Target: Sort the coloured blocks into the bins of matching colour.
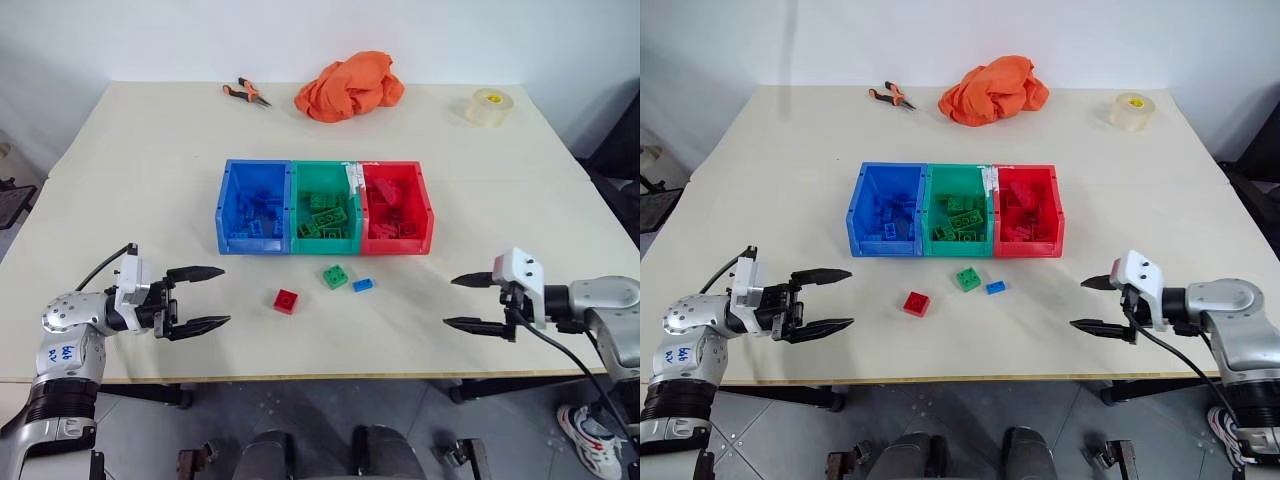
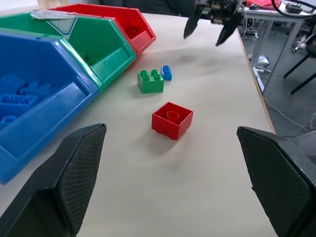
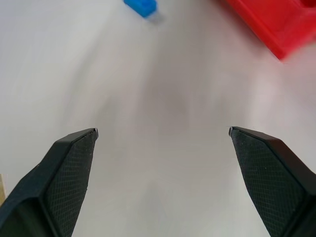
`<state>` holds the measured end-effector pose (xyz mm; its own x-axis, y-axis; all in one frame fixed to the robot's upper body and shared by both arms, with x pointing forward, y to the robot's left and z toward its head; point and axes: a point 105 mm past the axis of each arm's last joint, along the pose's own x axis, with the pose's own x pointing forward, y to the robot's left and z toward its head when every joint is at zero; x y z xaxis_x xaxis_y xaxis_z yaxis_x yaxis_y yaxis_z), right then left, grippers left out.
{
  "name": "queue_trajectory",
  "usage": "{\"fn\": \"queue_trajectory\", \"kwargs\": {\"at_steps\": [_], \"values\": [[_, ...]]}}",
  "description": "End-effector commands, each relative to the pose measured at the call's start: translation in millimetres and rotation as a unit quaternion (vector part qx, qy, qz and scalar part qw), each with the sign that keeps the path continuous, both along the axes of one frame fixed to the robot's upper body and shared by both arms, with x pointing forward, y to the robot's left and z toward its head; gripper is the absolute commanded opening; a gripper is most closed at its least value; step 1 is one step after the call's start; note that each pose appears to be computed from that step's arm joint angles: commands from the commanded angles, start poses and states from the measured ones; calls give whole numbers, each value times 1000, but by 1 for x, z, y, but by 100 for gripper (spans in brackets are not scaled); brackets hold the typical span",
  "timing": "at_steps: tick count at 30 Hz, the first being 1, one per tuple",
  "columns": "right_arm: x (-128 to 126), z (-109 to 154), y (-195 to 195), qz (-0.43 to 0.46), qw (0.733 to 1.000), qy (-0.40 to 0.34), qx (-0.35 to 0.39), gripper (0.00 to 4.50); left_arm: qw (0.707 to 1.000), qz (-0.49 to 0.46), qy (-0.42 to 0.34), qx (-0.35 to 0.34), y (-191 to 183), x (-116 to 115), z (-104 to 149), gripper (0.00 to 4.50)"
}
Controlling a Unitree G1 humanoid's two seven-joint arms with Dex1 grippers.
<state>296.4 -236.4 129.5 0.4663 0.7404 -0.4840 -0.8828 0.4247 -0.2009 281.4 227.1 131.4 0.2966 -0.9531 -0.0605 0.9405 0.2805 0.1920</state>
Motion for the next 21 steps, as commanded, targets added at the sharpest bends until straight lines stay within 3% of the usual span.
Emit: {"fn": "queue_trajectory", "kwargs": {"at_steps": [1, 11, 21], "values": [[3, 13, 5, 4, 1000, -26, 6, 445, 1000, -1, -26, 2, 1, -1, 13, 450], [27, 4, 72, 61, 997, -30, 36, 445, 999, -16, -41, -13, -22, -14, 19, 450], [55, -24, 121, 125, 992, -21, -5, 445, 999, 0, -46, -22, -26, -20, 19, 450]]}}
